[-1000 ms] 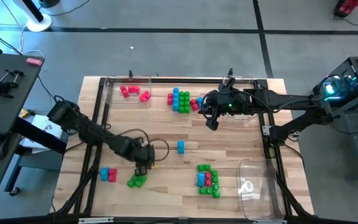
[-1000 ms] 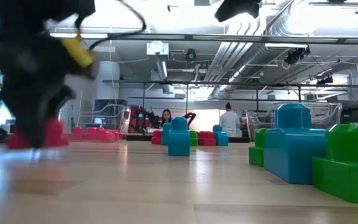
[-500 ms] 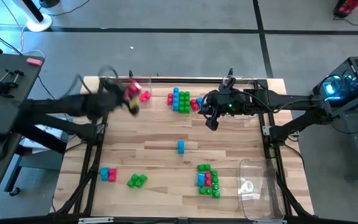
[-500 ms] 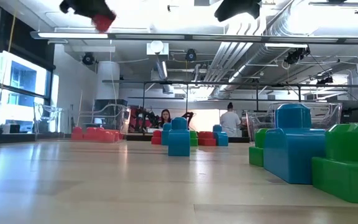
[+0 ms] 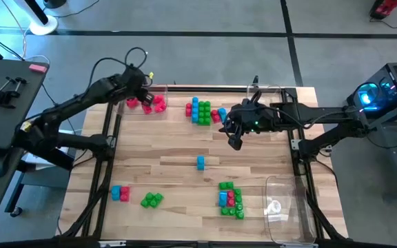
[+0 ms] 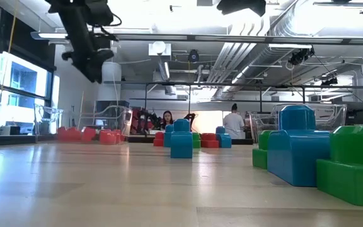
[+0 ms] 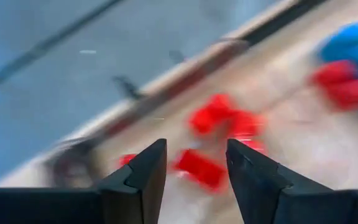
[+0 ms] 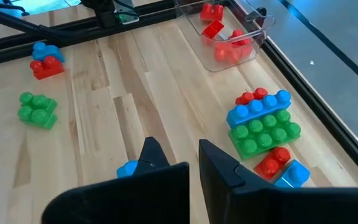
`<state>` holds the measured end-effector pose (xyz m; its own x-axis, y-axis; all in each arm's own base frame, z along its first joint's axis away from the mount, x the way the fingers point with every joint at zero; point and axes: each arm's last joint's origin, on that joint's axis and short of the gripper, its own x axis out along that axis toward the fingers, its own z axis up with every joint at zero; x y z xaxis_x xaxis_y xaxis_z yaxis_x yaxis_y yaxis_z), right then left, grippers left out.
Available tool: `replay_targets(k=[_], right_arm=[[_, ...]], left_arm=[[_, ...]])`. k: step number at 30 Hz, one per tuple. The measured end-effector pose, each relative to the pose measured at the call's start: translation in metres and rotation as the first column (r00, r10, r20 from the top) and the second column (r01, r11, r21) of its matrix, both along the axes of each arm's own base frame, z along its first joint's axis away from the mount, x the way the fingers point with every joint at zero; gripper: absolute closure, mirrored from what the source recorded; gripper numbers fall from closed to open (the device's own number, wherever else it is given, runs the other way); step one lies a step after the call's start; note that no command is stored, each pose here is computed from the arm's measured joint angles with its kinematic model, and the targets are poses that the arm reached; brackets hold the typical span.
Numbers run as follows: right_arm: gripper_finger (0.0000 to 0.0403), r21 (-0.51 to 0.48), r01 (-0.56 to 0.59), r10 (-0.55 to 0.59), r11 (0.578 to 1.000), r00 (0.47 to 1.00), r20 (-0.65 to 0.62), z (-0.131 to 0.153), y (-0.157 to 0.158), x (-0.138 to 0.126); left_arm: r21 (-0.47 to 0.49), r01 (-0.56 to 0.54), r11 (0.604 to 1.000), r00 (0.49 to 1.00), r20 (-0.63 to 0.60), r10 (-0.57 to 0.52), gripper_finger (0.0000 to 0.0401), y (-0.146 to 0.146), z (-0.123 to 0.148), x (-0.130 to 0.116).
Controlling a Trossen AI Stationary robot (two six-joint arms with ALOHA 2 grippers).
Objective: Sort blocks
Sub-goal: Put the red game piece into the top left transparent bin
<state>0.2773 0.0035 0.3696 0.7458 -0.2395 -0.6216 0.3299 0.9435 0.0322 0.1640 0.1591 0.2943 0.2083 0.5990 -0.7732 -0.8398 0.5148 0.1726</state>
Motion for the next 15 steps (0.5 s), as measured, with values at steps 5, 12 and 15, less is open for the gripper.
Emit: replay_targets(k=[5,12,15], right_arm=[[0.0403,-0.006,0.008,-0.008,1.000,1.000,0.000,0.000,-0.001,0.000],[0.0403,-0.005,0.056,-0.056,0.998,0.998,0.007,0.000,-0.012,0.000],[0.0402,0.033,0.157,-0.158,0.987,0.987,0.028,0.001,-0.024,0.000]], left_arm=[[-0.079,0.166,0.983,0.938,0.322,-0.132,0.0241,-0.010,0.017,0.015],[0.023,0.363,0.931,0.784,0.533,-0.319,0.0240,-0.052,0.041,0.043],[0.045,0.400,0.915,0.735,0.581,-0.350,0.0240,-0.073,0.044,0.058]])
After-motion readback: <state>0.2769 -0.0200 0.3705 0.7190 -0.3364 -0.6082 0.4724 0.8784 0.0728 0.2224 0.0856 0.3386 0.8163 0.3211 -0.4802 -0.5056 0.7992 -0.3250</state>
